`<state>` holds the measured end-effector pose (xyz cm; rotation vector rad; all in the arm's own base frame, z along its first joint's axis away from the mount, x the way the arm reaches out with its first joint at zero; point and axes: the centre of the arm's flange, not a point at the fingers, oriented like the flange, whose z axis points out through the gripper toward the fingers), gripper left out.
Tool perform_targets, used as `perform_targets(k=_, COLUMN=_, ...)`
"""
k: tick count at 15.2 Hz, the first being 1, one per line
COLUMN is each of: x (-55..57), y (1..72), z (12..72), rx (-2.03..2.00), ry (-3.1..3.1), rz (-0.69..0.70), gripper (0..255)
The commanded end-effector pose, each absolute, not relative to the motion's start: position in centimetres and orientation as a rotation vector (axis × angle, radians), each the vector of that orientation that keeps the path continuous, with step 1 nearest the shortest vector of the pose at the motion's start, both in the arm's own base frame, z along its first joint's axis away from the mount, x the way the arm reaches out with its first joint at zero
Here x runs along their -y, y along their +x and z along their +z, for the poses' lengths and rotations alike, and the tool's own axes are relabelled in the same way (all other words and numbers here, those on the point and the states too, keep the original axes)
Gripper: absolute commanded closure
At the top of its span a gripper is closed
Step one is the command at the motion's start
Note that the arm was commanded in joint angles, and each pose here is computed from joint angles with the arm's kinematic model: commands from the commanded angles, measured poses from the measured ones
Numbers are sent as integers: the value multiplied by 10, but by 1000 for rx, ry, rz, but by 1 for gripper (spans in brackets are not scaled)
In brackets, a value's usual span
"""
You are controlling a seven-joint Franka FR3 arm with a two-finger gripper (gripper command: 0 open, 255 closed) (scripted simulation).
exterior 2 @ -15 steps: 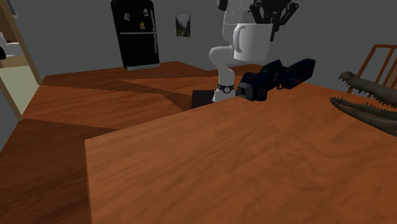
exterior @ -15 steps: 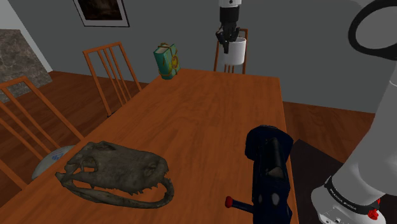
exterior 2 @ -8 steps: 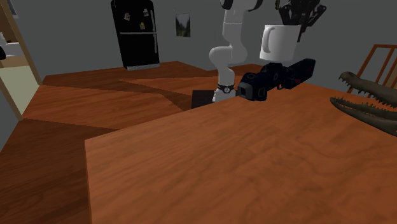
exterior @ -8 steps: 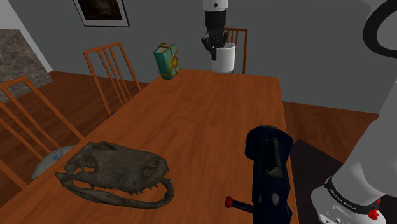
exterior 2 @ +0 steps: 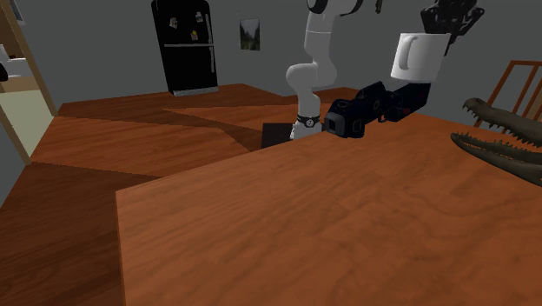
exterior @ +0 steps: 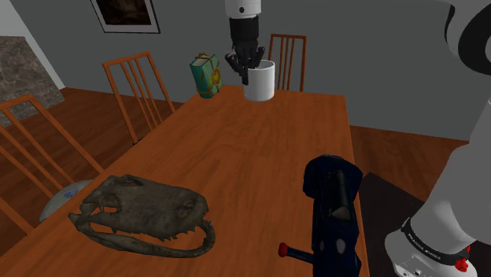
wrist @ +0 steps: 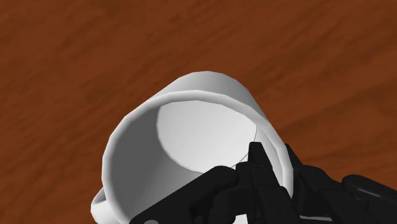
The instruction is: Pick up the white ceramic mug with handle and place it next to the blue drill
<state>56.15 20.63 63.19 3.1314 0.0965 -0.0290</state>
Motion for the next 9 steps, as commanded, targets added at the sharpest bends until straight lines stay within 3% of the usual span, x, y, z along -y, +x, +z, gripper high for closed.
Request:
perform_targets(k=1, x=-231, y=556, z=633, rx=-93, ry=3131, rz=-29, gripper=255)
perform_targets(k=9, x=-334, y=531, z=633, rx=-93, ry=3131, rz=-29, gripper=255)
